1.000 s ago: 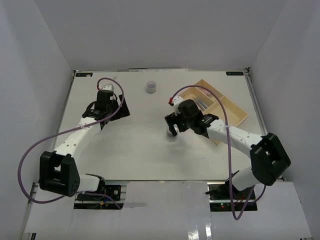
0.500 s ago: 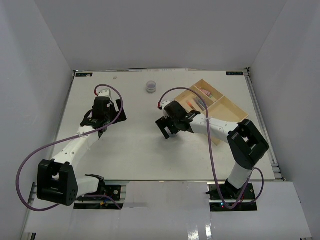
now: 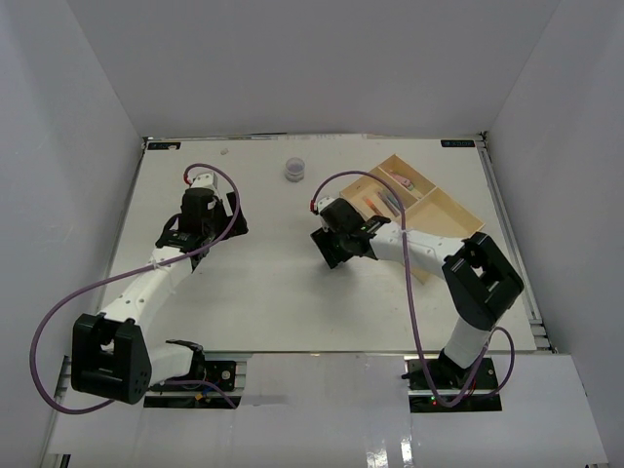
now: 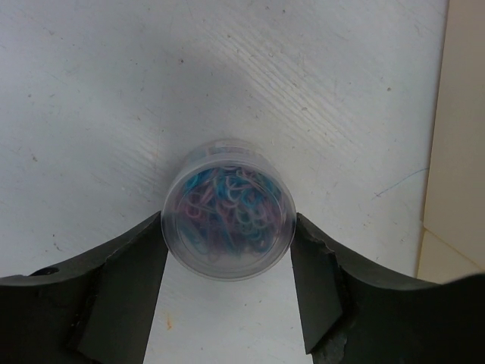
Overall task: Sort the stationery into containers
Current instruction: Pick up the stationery from the center of the board, then place the stationery in the storage box.
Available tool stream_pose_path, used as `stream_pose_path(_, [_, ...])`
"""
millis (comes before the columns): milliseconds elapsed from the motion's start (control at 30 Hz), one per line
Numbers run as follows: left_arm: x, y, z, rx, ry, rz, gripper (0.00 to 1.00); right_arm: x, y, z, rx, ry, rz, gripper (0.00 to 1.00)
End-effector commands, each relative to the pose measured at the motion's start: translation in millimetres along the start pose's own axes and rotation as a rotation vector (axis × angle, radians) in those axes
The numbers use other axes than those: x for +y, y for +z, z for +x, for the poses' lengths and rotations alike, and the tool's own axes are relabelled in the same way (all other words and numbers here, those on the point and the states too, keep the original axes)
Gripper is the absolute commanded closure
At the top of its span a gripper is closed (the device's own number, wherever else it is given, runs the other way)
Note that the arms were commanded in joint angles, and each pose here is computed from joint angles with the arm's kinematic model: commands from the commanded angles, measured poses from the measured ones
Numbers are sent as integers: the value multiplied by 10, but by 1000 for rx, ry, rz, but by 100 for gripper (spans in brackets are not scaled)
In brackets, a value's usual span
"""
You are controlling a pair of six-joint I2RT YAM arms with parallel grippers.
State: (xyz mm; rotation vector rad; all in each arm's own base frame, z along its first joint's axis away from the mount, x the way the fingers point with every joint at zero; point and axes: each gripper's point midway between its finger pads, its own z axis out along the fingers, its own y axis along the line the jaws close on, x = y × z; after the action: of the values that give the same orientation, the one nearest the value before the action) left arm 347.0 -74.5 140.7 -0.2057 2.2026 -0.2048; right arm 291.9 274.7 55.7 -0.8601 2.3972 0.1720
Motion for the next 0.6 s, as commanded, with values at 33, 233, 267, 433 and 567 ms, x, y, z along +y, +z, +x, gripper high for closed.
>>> stream_pose_path(33, [-62, -88, -133, -48, -8, 37, 2, -122, -381, -423, -136, 39, 35, 57])
stream_pose_path(233, [-97, -120, -152, -55, -12, 54, 2, -1005, -963, -647, -284, 206, 223, 60])
stream_pose_path(267, [-95, -123, -157, -56, -12, 54, 2, -1145, -1001, -606, -283, 240, 248, 60])
stream_pose_path(433, [-120, -159, -173, -67, -20, 70, 2, -1953, -1118, -204, -253, 429, 392, 61])
stream_pose_path(567, [-125, -165, -172, -67, -22, 74, 2, -2336, -1094, 70, -212, 535, 460, 61])
